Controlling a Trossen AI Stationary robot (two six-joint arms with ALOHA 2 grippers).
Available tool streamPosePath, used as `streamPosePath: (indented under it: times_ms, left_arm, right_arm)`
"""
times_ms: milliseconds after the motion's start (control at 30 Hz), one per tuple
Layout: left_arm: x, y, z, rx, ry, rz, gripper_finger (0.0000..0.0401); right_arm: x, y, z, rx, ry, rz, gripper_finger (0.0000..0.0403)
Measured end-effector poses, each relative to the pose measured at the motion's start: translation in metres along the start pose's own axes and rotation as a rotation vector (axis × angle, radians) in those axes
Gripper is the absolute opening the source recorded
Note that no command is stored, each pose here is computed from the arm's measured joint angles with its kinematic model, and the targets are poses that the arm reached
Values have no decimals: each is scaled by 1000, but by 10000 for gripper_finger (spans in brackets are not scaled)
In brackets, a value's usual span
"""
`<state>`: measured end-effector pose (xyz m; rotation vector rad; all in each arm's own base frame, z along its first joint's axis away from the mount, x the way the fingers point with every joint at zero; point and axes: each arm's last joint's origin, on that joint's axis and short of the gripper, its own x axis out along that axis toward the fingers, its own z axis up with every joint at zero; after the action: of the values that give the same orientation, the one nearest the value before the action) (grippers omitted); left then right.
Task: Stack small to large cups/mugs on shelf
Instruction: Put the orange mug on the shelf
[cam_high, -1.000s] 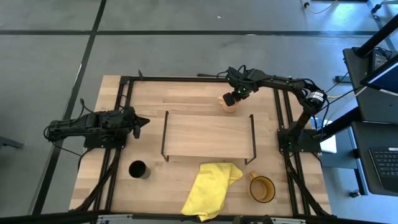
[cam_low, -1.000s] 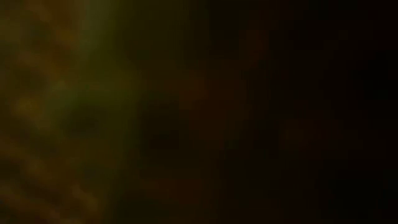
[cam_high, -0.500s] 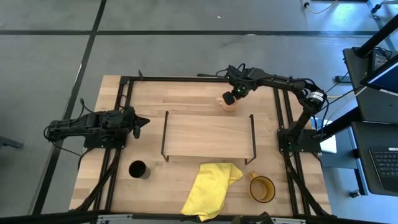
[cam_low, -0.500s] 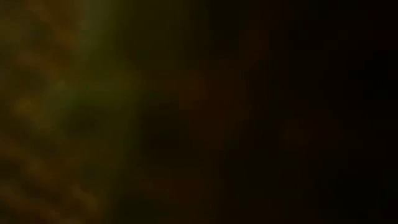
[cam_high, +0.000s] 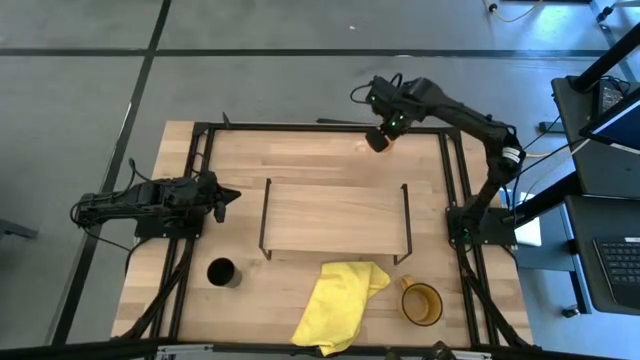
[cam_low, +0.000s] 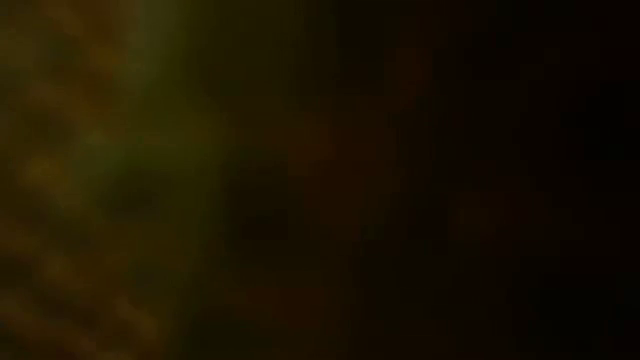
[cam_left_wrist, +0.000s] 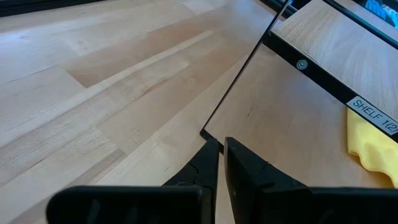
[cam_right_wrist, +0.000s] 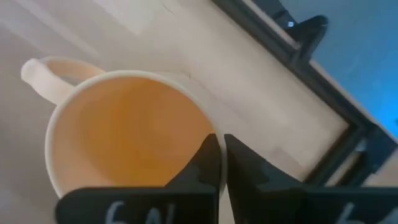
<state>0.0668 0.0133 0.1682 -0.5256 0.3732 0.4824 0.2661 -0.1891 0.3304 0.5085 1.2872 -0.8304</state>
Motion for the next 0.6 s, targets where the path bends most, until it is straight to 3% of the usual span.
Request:
streamPosePath:
  times_ms: [300,433,600]
  left_arm:
    - [0,0,0,0,0,0,21]
    - [0,0,0,0,0,0,21]
    - [0,0,0,0,0,0,21]
  right_arm:
    - [-66,6,-9,-8,-21,183,13]
    - [-77,22,-20,-25,8,313,14]
    - [-81,47,-30,-84,28,354,14]
